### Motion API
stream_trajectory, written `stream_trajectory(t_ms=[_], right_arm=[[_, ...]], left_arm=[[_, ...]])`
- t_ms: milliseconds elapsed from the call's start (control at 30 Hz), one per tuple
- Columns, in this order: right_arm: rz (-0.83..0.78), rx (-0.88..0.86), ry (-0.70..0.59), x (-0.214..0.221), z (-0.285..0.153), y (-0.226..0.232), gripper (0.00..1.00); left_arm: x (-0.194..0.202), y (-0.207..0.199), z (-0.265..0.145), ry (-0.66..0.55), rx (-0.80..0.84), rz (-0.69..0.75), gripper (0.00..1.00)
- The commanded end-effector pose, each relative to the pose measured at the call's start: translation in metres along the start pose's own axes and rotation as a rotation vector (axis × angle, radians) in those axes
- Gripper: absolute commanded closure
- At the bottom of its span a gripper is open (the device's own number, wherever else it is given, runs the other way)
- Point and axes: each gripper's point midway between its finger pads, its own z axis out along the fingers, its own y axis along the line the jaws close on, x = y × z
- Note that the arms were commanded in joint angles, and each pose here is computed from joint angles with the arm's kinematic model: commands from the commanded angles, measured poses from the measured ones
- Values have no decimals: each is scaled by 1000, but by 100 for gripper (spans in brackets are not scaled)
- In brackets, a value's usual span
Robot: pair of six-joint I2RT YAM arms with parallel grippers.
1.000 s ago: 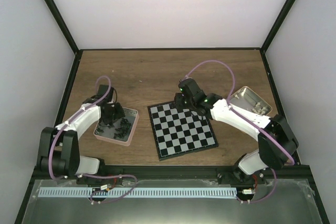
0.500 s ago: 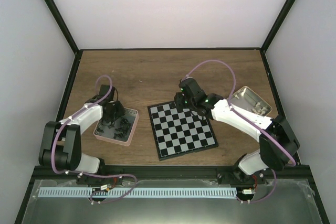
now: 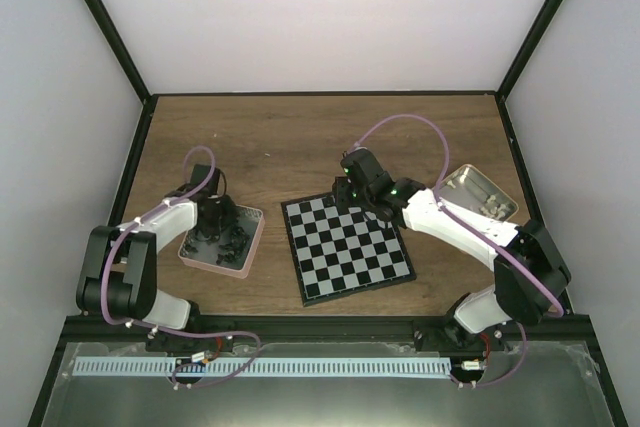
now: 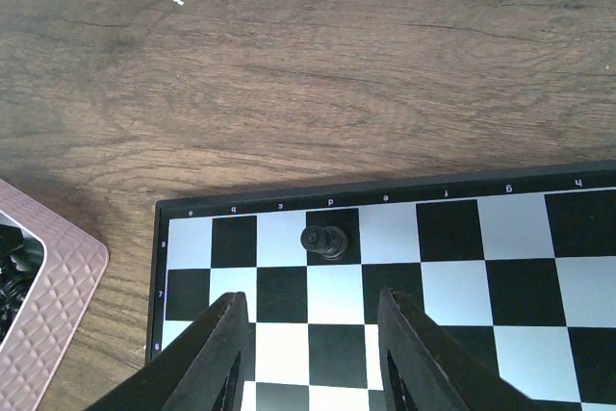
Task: Set up the chess pieces on the board
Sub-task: Pick up the chess piece from the storage box.
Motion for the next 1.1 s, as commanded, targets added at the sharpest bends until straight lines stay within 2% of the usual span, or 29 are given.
stream_trajectory(t_ms=[0, 200, 300, 333, 500, 633, 733, 867, 1067], right_arm=[[14, 0, -19, -6, -4, -1, 61], [21, -4, -13, -4, -4, 0, 61], [26, -7, -14, -4, -5, 0, 61], [28, -10, -15, -5, -6, 0, 61], [10, -88, -10, -7, -12, 15, 61], [-11, -205, -10, -10, -18, 36, 61], [-21, -310, 1, -8, -22, 54, 60], [-17, -514, 8, -3, -36, 84, 55], [85, -803, -40, -10, -66, 124, 45]], left_arm=[[5, -3, -1, 11, 29, -4, 78], [10, 0, -1, 14, 32, -4, 80], [6, -2, -2, -6, 38, -15, 92], [4, -2, -4, -21, 38, -27, 95], [-20, -6, -31, -170, 54, -31, 96], [-38, -11, -63, -306, 85, -34, 96], [-42, -16, -83, -355, 130, -44, 96], [-39, -34, -106, -351, 238, -70, 96], [-31, -84, -150, -277, 529, -140, 96]])
